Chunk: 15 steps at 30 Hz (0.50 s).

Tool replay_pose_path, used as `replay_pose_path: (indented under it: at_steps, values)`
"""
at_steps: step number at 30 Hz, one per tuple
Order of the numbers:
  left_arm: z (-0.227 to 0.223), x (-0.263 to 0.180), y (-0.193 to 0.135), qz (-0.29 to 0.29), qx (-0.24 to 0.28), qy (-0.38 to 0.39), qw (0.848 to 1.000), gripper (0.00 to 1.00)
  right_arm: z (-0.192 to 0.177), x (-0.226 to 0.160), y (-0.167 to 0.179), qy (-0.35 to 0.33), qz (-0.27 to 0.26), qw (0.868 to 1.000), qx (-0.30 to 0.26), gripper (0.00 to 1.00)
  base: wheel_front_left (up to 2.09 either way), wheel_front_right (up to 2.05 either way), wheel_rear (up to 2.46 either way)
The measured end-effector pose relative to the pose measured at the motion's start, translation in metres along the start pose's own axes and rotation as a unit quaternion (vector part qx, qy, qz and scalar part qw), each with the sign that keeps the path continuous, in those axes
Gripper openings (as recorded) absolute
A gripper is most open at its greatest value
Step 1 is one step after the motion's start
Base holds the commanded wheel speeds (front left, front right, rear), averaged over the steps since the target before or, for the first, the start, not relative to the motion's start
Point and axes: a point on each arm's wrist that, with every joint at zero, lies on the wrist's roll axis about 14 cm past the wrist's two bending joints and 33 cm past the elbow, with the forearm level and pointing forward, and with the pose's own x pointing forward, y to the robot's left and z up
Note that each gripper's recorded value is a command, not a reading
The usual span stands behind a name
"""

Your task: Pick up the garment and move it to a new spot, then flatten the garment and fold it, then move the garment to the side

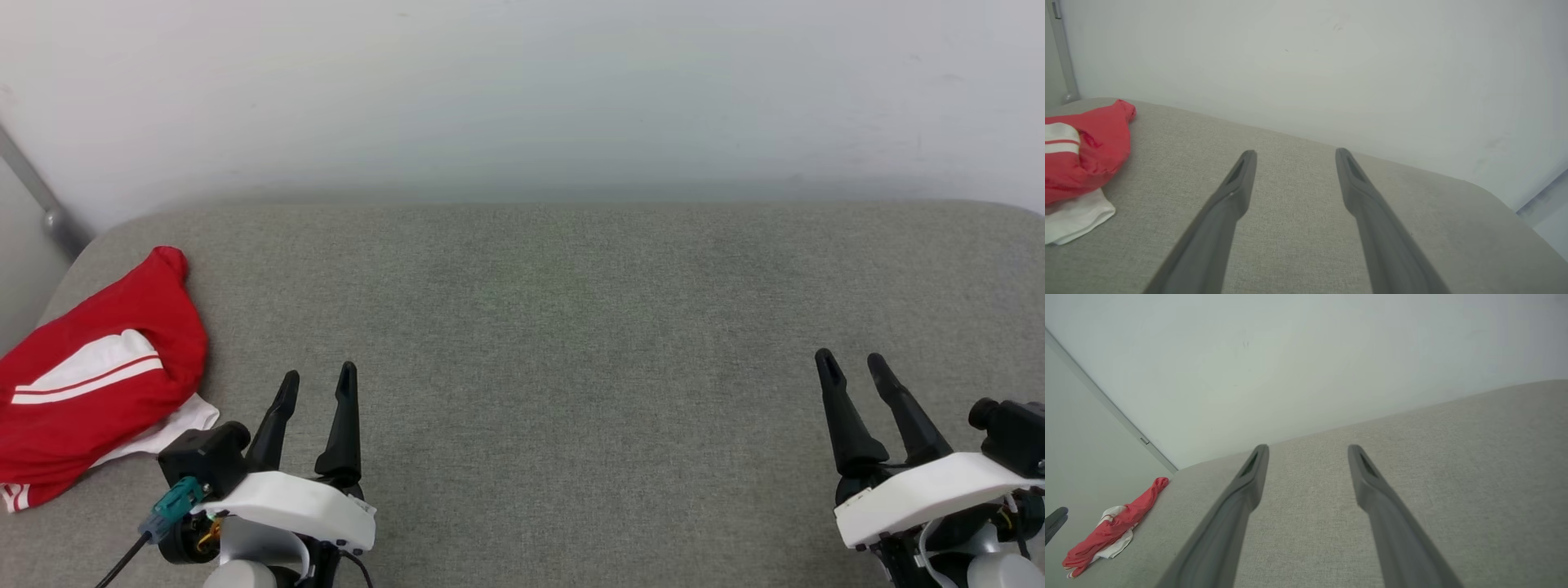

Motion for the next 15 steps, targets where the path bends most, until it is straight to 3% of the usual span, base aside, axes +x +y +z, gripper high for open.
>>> replay_pose_path:
  at_steps: [15]
  values:
    - [0.0019,-0.0016,-0.0023,-0.007,0.069,-0.011,0.998,1.0,0.0023,0.0012,0.0015,0.004,-0.001,0.997,-0.075,1.0,0.0,0.0,0.0]
